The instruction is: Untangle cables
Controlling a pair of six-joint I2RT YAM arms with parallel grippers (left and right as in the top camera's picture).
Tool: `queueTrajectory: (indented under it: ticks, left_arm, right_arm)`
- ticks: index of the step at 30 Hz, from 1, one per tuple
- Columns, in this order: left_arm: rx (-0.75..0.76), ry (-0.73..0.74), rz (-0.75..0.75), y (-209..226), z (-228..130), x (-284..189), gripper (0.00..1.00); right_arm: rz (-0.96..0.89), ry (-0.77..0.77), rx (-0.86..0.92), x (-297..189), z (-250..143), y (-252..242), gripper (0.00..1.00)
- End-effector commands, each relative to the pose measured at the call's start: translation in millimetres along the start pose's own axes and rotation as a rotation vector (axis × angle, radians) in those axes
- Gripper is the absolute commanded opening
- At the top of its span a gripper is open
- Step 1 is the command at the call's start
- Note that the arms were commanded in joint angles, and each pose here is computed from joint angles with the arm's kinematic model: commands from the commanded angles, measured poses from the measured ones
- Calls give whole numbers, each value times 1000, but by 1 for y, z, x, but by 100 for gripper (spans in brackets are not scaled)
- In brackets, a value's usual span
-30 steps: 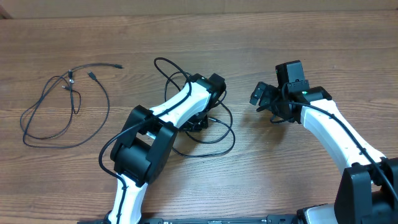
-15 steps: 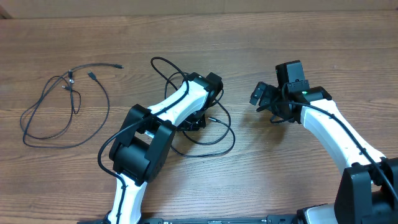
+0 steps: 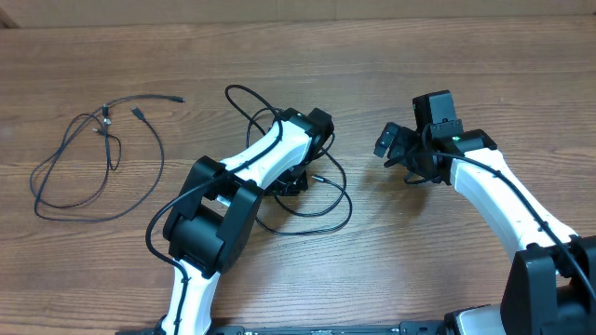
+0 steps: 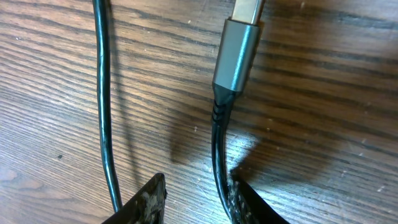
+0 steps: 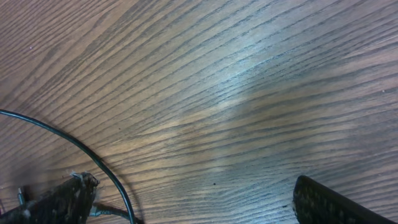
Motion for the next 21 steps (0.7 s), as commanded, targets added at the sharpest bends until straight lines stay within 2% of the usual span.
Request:
queueTrajectory:
  ticks: [1,12,21]
  left_arm:
    - [-33,25,4,-3,-2,13,35]
    - [-54,23,2,-3,-2,14,37]
    - [-87,41,5,-4,-7,16,34]
  right_arm:
    - [-1,-14,-8,-2,2,1,100]
    - [-1,-14,-8,-2,2,1,100]
    - [-1,-14,-8,-2,2,1,100]
Point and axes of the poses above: each gripper's point midway between its finger pads, its own x axis out along the fingers, its own y axis along the line the jaws close on, z = x × y, the point moved 6 cm from there along -x, back along the fingers, and after that the axes turned 1 degree about x, right-handed, at the moved point
